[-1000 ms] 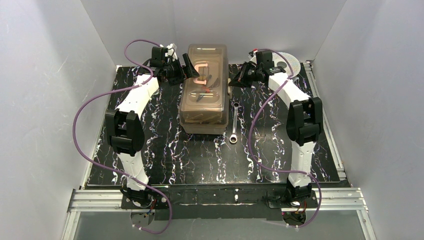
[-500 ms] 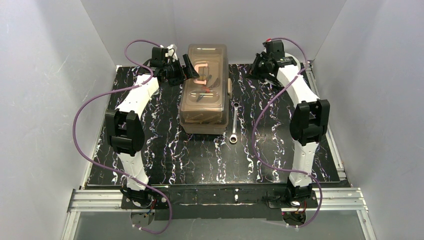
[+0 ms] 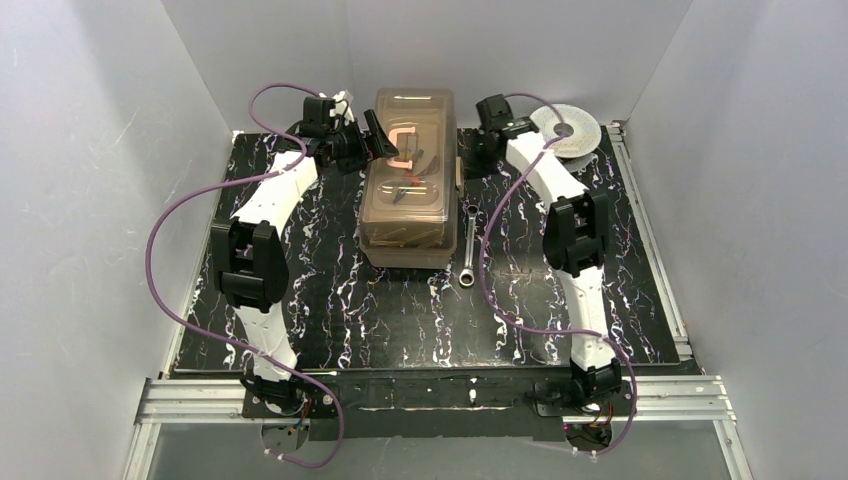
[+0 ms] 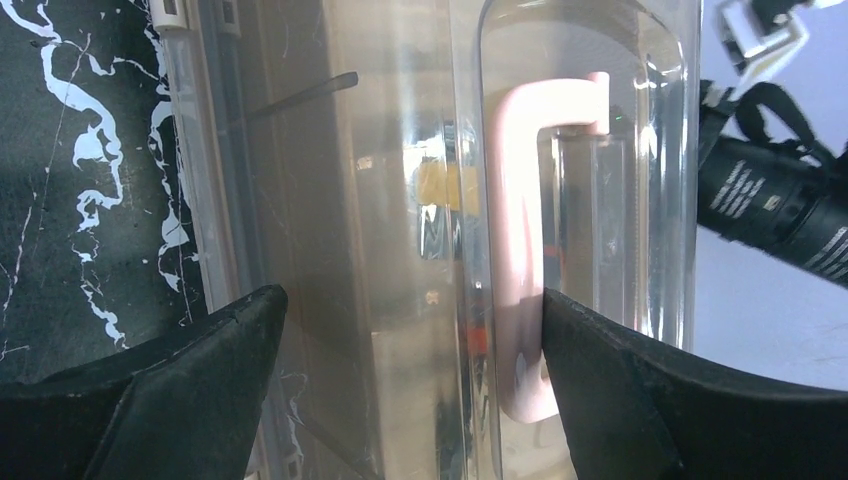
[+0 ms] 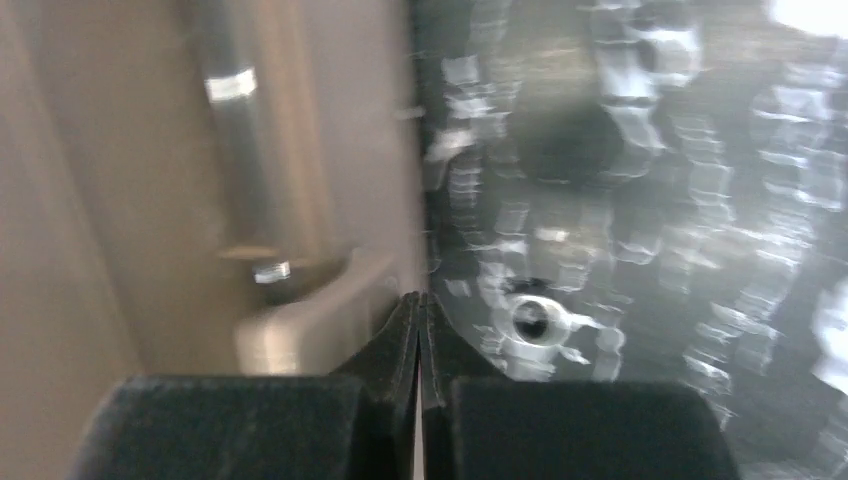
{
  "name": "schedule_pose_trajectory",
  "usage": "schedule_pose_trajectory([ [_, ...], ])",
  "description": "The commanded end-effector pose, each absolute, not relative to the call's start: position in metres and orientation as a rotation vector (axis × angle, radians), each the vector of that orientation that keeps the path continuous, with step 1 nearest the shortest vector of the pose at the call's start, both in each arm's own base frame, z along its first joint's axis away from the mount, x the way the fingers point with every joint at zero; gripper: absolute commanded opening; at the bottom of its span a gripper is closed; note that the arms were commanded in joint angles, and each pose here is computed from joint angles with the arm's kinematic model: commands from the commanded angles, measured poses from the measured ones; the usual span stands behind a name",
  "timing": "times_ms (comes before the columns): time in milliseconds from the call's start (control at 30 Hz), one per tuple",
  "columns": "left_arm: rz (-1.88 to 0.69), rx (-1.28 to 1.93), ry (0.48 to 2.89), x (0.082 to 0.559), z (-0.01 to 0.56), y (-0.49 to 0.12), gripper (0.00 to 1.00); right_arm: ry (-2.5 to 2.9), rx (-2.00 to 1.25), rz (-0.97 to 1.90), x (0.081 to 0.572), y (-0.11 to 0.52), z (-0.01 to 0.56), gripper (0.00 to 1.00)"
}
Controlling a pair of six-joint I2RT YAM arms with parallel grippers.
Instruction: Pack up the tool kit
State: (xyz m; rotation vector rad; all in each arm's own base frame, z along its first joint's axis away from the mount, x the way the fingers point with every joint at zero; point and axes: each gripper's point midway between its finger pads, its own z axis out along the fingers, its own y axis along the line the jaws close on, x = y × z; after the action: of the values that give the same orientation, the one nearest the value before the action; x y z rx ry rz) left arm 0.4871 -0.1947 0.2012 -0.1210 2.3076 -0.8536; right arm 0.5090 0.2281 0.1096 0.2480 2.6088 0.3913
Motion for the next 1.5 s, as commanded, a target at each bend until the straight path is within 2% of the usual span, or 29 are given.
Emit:
schedule_pose_trajectory([
  [0,-0.998,-0.093,2.38,0.462,0.187,-0.221,0.94,2.466,-0.031,1.172,0.482,0.364,0.154,0.01],
  [100,-1.019,-0.103,2.383,0.46,0.182,-0.223,0.93,2.403,-0.081,1.334,0.475,0.381,0.168,0.01],
  [233,-1.039,-0.11,2.39,0.456,0.176,-0.226,0.93,2.394,-0.066,1.269,0.479,0.371,0.171,0.01],
  [467,-0.967,-0.078,2.355,0.455,0.197,-0.218,0.95,2.353,0.012,1.145,0.482,0.312,0.183,0.01],
  [700,-0.827,-0.028,2.253,0.45,0.258,-0.196,0.98,2.267,0.072,0.984,0.473,0.24,0.219,0.01],
  [900,-0.632,-0.134,2.067,0.424,0.317,-0.147,0.98,2.148,0.096,0.771,0.445,0.179,0.245,0.01],
  [1033,-0.38,-0.372,1.94,0.4,0.319,-0.085,0.98,2.022,0.11,0.651,0.422,0.147,0.258,0.03],
  [1200,-0.04,-0.547,1.883,0.362,0.271,-0.018,0.98,1.95,0.092,0.528,0.402,0.121,0.266,0.14],
  [1233,-0.001,-0.555,1.864,0.355,0.262,-0.01,0.99,1.872,0.078,0.515,0.401,0.118,0.279,0.24],
  [1267,0.021,-0.555,1.835,0.351,0.255,-0.005,1.0,1.843,0.034,0.52,0.396,0.12,0.274,0.6],
  [1300,0.032,-0.545,1.803,0.348,0.249,-0.001,1.0,1.745,-0.066,0.542,0.395,0.128,0.279,0.68],
  [1367,0.043,-0.514,1.724,0.348,0.241,0.003,1.0,1.666,-0.375,0.536,0.373,0.145,0.263,0.74],
  [1467,0.09,-0.463,1.686,0.351,0.215,0.008,1.0,1.671,-0.363,0.494,0.364,0.136,0.247,0.79],
])
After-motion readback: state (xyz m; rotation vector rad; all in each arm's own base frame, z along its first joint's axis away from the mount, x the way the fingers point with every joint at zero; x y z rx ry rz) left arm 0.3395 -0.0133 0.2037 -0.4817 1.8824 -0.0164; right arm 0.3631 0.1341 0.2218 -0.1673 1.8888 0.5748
